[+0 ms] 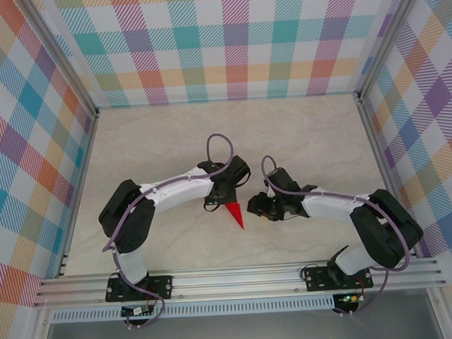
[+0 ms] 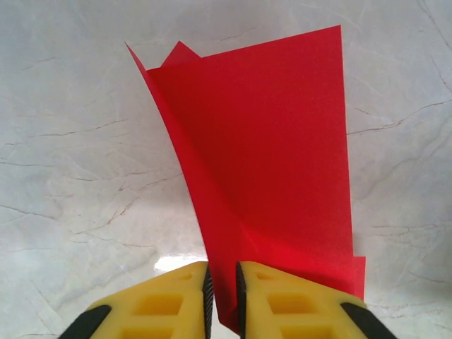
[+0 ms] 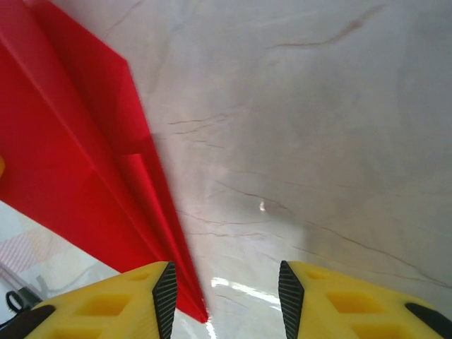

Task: Fold a paper plane with a square sheet of paper (pick it up from the middle)
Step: Move the paper plane to the center of the table.

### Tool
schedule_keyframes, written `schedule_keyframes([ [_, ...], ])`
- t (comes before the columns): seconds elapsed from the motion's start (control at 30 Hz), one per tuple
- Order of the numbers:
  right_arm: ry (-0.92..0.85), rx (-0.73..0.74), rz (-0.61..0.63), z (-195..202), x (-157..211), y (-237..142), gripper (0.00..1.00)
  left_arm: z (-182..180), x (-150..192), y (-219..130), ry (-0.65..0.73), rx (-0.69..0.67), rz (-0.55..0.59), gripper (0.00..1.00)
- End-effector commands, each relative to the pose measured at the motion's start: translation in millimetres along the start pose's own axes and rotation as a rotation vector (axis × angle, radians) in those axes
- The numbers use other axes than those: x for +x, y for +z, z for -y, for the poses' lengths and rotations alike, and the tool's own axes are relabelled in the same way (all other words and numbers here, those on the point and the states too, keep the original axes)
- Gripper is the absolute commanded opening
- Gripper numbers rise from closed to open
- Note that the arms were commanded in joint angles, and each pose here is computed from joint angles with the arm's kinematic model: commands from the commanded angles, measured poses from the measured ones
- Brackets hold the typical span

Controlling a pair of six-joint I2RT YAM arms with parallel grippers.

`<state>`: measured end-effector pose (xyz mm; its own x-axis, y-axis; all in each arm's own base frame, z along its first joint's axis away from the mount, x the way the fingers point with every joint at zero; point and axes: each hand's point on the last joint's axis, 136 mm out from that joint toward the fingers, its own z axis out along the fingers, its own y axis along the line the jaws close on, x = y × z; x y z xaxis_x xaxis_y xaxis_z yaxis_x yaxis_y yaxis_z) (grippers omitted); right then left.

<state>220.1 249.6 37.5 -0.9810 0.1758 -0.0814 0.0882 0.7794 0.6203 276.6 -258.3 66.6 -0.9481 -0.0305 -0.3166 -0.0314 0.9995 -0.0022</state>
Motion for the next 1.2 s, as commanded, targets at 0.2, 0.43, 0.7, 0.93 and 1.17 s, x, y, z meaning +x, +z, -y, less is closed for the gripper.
schedule_keyframes([
  [0.2, -0.112, -0.086, -0.036, -38.4, -7.7, 11.4, 0.48, -14.9, 3.3, -3.0, -0.031, 0.026, 0.034, 0.04],
  [0.43, -0.146, -0.097, -0.079, -46.9, -8.4, 24.1, 0.49, -17.4, 5.7, -0.5, -0.041, 0.050, 0.042, 0.03],
  [0.7, -0.162, -0.130, -0.108, -56.1, -10.5, 34.1, 0.45, -21.2, 7.6, 1.9, -0.037, 0.040, 0.041, 0.03],
  [0.93, -0.172, -0.159, -0.121, -60.9, -7.3, 34.5, 0.40, -24.0, 9.5, 3.8, -0.041, 0.034, 0.039, 0.03],
  [1.17, -0.197, -0.168, -0.113, -60.9, -2.8, 28.5, 0.38, -23.7, 8.1, 2.3, -0.047, 0.043, 0.048, 0.03],
])
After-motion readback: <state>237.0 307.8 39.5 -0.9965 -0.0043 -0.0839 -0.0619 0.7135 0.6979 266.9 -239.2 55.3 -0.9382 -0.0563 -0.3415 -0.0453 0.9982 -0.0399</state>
